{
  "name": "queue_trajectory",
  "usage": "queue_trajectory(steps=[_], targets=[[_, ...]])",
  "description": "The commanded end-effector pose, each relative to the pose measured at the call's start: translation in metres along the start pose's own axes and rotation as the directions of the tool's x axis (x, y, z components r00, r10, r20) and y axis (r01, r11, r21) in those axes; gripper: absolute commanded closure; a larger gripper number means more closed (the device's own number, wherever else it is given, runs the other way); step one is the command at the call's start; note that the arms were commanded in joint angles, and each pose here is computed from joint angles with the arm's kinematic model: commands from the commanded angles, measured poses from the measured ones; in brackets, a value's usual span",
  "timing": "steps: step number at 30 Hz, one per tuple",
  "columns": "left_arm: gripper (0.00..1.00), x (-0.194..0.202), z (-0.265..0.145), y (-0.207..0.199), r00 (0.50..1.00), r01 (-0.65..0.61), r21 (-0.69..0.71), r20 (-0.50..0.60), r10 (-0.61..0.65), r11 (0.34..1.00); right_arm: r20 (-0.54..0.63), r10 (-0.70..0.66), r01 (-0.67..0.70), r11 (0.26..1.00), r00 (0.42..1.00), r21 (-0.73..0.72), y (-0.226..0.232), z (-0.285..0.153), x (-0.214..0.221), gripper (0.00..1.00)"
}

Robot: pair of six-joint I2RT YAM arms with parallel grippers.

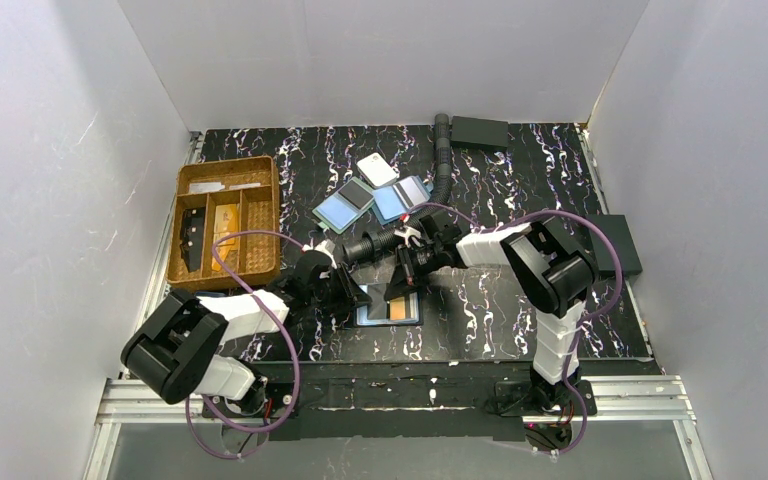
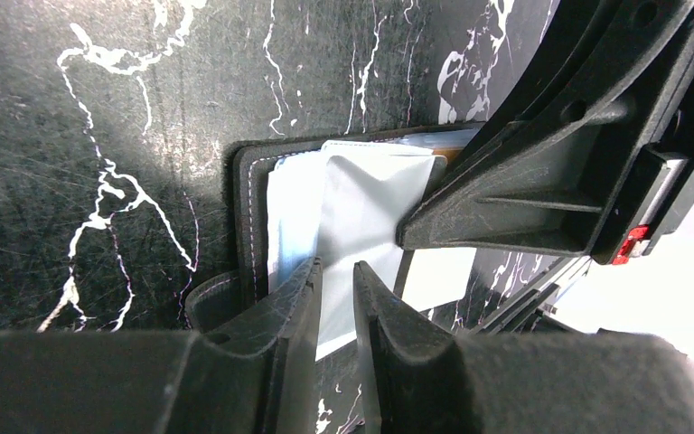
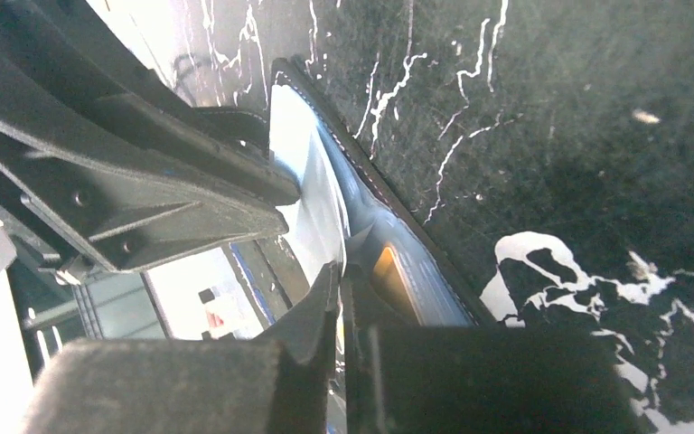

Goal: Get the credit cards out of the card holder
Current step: Remove the credit card from the card holder.

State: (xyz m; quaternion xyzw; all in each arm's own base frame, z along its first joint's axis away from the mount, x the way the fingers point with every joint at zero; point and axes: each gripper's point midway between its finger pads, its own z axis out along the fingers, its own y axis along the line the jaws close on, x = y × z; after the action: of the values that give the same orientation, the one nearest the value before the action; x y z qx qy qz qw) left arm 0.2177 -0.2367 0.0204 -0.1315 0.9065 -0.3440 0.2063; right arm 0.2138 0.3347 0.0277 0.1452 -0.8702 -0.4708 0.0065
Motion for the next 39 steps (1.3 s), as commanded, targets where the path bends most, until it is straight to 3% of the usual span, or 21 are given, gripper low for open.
queue_trajectory(steps=[1,8,22,34,39], targets=[[0.76,0.015,-0.01,0.054,1.0,-0.011,-0.179,-0.026,0.007,0.984,-0.051,-0.04,0.037,0.998,0.998,-0.053,-0.017,-0.009,0.013,0.99],[0.52,-0.003,-0.031,0.013,0.996,-0.077,-0.013,0.048,0.078,0.997,-0.048,-0.079,0.069,0.981,0.996,-0.179,-0.007,-0.014,0.014,0.99],[0.51,0.004,-0.04,-0.027,0.991,-0.132,0.182,-0.003,0.135,0.974,-0.05,-0.132,0.102,0.914,0.99,-0.394,0.024,-0.026,0.017,0.99],[0.5,0.009,-0.037,-0.039,0.992,-0.109,0.26,-0.029,0.121,0.959,-0.043,-0.151,0.119,0.902,0.988,-0.415,0.031,-0.03,0.015,0.99],[0.5,0.004,-0.043,-0.039,0.993,-0.116,0.263,0.024,0.114,0.958,-0.05,-0.135,0.104,0.911,0.99,-0.4,0.026,-0.028,0.015,0.99]])
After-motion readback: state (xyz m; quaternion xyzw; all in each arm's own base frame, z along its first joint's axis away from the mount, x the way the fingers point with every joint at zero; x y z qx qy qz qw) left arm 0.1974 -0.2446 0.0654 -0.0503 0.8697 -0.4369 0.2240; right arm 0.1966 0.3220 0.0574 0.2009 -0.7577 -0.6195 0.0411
